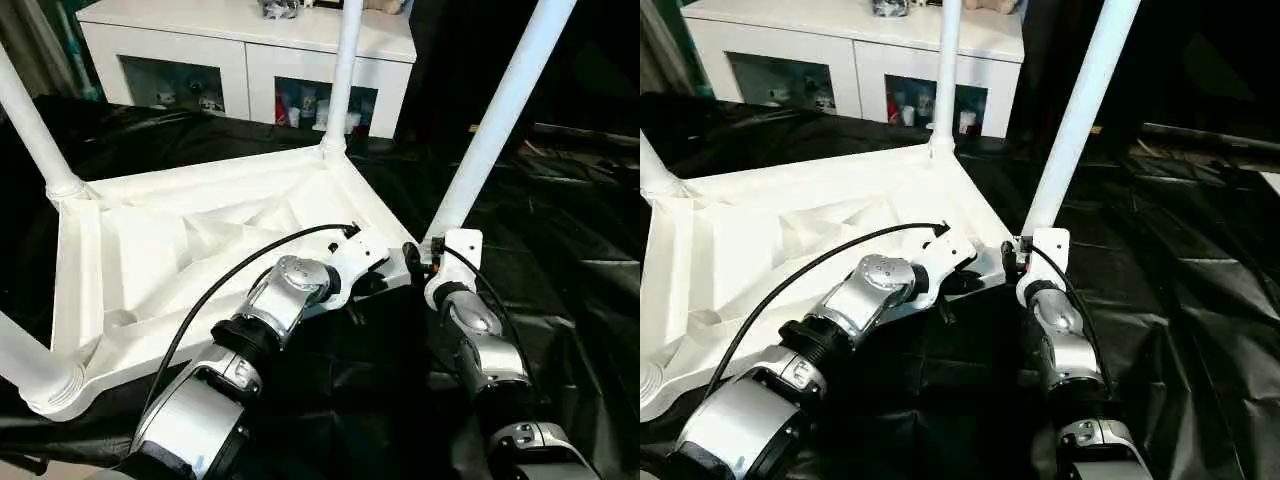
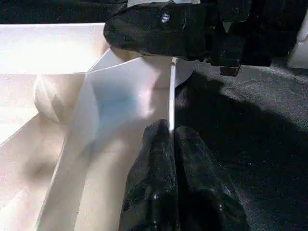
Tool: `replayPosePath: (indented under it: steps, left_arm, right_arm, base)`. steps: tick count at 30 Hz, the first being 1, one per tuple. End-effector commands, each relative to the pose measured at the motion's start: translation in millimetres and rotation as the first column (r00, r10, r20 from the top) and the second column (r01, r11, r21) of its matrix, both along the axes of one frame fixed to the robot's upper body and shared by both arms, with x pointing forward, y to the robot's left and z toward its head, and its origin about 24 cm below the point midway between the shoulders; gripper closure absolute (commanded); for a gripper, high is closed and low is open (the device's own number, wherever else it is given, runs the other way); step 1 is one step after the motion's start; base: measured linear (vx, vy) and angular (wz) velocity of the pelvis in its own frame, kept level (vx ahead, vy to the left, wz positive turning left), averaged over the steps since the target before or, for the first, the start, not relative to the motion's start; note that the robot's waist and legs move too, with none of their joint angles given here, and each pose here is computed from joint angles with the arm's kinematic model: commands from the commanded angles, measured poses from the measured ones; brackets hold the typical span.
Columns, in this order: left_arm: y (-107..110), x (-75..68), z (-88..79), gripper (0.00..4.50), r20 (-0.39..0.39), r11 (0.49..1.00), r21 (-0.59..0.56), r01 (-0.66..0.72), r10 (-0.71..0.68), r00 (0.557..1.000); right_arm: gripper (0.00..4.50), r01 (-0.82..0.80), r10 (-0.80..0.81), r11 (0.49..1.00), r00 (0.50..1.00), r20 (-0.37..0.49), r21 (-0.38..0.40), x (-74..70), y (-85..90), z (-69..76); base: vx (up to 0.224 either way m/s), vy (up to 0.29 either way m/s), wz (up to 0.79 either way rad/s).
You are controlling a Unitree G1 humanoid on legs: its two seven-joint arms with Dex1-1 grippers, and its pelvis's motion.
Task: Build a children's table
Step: Rotate leg to tighten
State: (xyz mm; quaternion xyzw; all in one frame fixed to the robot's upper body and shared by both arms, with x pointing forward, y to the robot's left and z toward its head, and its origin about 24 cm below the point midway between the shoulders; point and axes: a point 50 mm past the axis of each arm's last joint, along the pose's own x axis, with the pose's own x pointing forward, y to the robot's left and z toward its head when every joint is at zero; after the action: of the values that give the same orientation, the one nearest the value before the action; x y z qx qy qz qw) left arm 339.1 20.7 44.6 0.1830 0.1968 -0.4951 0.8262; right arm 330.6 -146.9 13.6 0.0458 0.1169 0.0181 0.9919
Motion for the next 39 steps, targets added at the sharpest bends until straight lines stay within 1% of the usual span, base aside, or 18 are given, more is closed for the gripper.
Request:
replayPosePath:
  steps: [1, 2, 3, 5, 7, 8, 12, 13, 16, 20, 21, 22, 25, 32, 33, 35, 37, 39]
  left_arm:
    - [7, -1.4, -11.7, 4.5, -0.018, 0.999, 0.013, -0.041, 0.041, 0.999]
    - [10, -4.3, -13.4, 4.5, -0.031, 1.0, 0.022, 0.012, -0.011, 0.999]
    - [12, -5.6, -14.0, 4.5, -0.034, 0.999, 0.022, 0.033, -0.032, 0.999]
    - [15, -7.9, -15.8, 4.5, -0.06, 0.998, 0.024, 0.058, -0.056, 0.997]
    - [18, -10.3, -16.4, 4.5, -0.068, 0.995, 0.022, 0.098, -0.096, 0.993]
    - [25, -14.2, -17.0, 4.5, -0.09, 0.988, 0.018, 0.152, -0.15, 0.985]
    - [36, -19.1, -12.9, 4.5, -0.093, 0.97, -0.019, 0.243, -0.243, 0.965]
    - [44, -25.6, -7.5, 4.5, -0.067, 0.934, -0.064, 0.35, -0.354, 0.933]
    - [57, -30.9, -3.6, 4.5, -0.09, 0.907, -0.086, 0.413, -0.42, 0.903]
    - [73, -37.3, 1.5, 4.5, -0.113, 0.873, -0.104, 0.477, -0.487, 0.866]
    - [78, -38.4, 3.3, 4.5, -0.122, 0.869, -0.117, 0.48, -0.493, 0.862]
    - [88, -39.9, 5.8, 4.5, -0.141, 0.866, -0.134, 0.482, -0.499, 0.855]
    - [96, -41.3, 7.1, 4.5, -0.154, 0.863, -0.144, 0.484, -0.503, 0.851]
    - [105, -42.1, 8.4, 4.5, -0.168, 0.865, -0.163, 0.474, -0.498, 0.851]
    - [105, -42.6, 8.7, 4.5, -0.17, 0.865, -0.166, 0.473, -0.498, 0.85]
    - [106, -42.7, 9.3, 4.5, -0.174, 0.865, -0.166, 0.473, -0.498, 0.85]
    - [106, -42.6, 9.4, 4.5, -0.175, 0.865, -0.165, 0.474, -0.499, 0.849]
    - [106, -42.6, 9.5, 4.5, -0.176, 0.865, -0.165, 0.475, -0.499, 0.848]
  right_arm:
    - [1.11, -0.162, 0.163, 0.984, 0.987, -0.009, 0.07, -9.1, 27.8, -10.1]
    - [1.11, -0.226, 0.224, 0.969, 0.974, 0.037, 0.097, -9.6, 30.1, -4.3]
    - [1.11, -0.249, 0.245, 0.964, 0.968, 0.05, 0.096, -10.0, 30.2, -2.6]
    - [0.76, -0.302, 0.296, 0.946, 0.953, 0.069, 0.113, -11.4, 30.6, 0.0]
    - [0.62, -0.368, 0.361, 0.925, 0.929, 0.076, 0.099, -14.2, 29.2, 1.5]
    - [0.57, -0.472, 0.467, 0.879, 0.881, 0.079, 0.065, -20.8, 24.5, 3.4]
    - [0.45, -0.566, 0.565, 0.824, 0.822, 0.064, -0.006, -29.5, 9.2, 3.6]
    - [0.45, -0.618, 0.618, 0.786, 0.784, 0.061, -0.017, -35.9, -1.3, 5.4]
    - [0.45, -0.679, 0.679, 0.734, 0.732, 0.062, -0.02, -43.9, -10.6, 9.3]
    - [0.45, -0.732, 0.735, 0.677, 0.677, 0.028, -0.081, -51.7, -19.6, 10.3]
    - [0.45, -0.752, 0.755, 0.654, 0.656, 0.013, -0.081, -54.7, -21.7, 10.1]
    - [0.45, -0.789, 0.791, 0.611, 0.612, -0.001, -0.065, -60.5, -24.4, 9.9]
    - [0.45, -0.818, 0.819, 0.573, 0.574, -0.009, -0.052, -65.2, -25.5, 10.3]
    - [0.45, -0.837, 0.838, 0.546, 0.546, 0.003, -0.036, -67.2, -23.7, 12.5]
    - [0.6, -0.84, 0.841, 0.541, 0.541, 0.007, -0.032, -67.6, -23.2, 13.0]
    - [0.6, -0.847, 0.847, 0.532, 0.532, 0.011, -0.02, -67.9, -22.0, 13.2]
    - [0.91, -0.848, 0.848, 0.53, 0.53, 0.011, -0.015, -68.0, -21.7, 13.1]
    - [0.96, -0.849, 0.849, 0.529, 0.528, 0.01, -0.011, -68.2, -21.7, 13.1]
  base:
    - [0.0, 0.0, 0.0]
    - [0.0, 0.0, 0.0]
    - [0.0, 0.0, 0.0]
    - [0.0, 0.0, 0.0]
    - [0.0, 0.0, 0.0]
    - [0.0, 0.0, 0.0]
    - [0.0, 0.0, 0.0]
    - [0.0, 0.0, 0.0]
    - [0.017, -0.002, 0.02]
    - [0.0, 0.0, 0.0]
    - [0.0, 0.0, 0.0]
    - [0.0, 0.0, 0.0]
    - [0.0, 0.0, 0.0]
    - [0.0, 0.0, 0.0]
    - [0.0, 0.0, 0.0]
    - [0.0, 0.0, 0.0]
    - [0.0, 0.0, 0.0]
    - [0.0, 0.0, 0.0]
